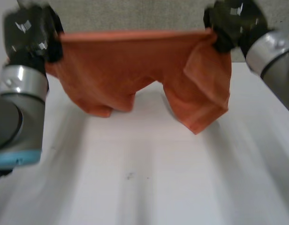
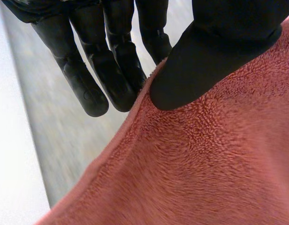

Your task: Fold the laundry

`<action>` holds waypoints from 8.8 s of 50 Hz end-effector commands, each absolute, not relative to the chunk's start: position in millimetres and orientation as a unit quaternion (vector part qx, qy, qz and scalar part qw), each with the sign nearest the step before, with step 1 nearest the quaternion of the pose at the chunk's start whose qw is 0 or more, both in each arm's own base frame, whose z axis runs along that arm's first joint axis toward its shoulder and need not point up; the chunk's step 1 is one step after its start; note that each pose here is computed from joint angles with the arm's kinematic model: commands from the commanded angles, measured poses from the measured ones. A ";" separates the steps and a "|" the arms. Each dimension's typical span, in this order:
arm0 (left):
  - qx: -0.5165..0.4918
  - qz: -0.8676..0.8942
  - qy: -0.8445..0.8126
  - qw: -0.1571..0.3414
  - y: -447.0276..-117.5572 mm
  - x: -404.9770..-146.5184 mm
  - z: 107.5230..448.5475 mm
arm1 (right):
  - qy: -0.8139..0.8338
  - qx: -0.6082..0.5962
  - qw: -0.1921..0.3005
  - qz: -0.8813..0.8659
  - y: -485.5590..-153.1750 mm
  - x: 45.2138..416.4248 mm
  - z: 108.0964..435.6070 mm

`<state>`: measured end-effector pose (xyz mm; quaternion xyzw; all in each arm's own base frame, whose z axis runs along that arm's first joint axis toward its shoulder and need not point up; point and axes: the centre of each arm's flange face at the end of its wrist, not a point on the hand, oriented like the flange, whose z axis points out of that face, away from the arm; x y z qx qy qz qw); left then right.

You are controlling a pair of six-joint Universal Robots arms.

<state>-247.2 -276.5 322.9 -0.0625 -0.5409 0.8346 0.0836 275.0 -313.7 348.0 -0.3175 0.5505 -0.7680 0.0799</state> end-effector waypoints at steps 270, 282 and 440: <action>-0.297 0.543 -0.782 -0.073 -216.9 -163.9 214.3 | 0.785 -0.470 -0.097 -0.391 -251.4 126.0 231.6; -0.306 0.591 -0.743 -0.071 -302.8 -186.5 175.2 | 0.732 -0.469 -0.125 -0.478 -322.2 166.1 182.7; -0.263 0.729 -0.620 0.124 -256.8 -286.0 203.2 | 0.657 -0.346 0.122 -0.659 -264.5 338.0 212.7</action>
